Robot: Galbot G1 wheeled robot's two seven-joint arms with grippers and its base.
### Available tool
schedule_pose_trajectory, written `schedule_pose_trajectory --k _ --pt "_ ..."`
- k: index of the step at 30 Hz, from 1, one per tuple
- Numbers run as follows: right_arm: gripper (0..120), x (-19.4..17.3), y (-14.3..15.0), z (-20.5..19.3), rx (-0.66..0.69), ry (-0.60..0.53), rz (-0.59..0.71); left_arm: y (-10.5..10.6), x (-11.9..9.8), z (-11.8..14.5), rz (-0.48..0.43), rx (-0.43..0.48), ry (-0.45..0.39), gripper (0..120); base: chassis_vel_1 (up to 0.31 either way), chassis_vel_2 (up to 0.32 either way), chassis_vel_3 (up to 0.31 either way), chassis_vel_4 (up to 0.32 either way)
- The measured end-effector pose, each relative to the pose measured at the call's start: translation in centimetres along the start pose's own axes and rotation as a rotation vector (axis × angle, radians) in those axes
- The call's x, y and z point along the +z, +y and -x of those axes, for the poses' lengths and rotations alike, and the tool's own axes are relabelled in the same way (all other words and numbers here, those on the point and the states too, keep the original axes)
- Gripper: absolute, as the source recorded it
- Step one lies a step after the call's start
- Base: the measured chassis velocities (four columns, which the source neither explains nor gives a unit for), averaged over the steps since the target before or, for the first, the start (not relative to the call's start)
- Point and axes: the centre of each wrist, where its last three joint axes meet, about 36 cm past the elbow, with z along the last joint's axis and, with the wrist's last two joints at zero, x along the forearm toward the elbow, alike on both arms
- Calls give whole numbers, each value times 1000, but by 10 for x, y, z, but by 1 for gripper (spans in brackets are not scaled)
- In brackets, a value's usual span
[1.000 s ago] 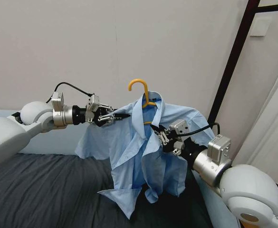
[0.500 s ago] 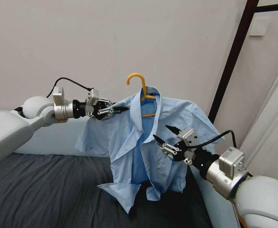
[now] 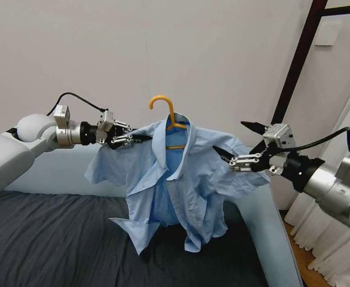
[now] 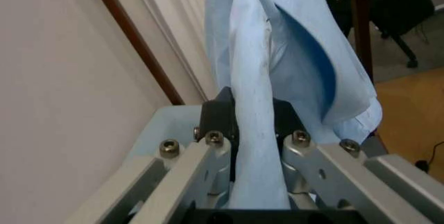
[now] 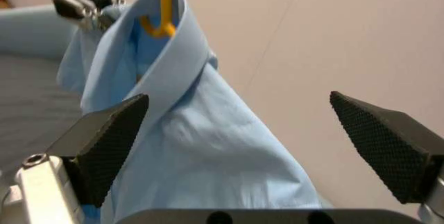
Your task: Pick up the clothes from the sofa and hang them on the clothes hanger.
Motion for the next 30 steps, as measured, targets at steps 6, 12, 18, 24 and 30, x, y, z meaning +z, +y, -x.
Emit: schedule_pose_trajectory --k 6,12,18,24,30 --pt "100 5 -45 -16 -125 117 -46 11 7 61 10 143 -67 7 0 0 0 0" --pt "98 10 -53 -22 -148 195 -70 10 7 69 21 187 -68 7 0 0 0 0" --pt "77 11 -48 -21 -170 209 -50 6 4 70 27 210 -71 7 0 0 0 0" --pt "53 13 -35 -19 -225 226 -31 1 2 74 27 225 -88 7 0 0 0 0" --pt "31 11 -32 -19 -226 224 -7 -1 4 75 24 228 -90 7 0 0 0 0"
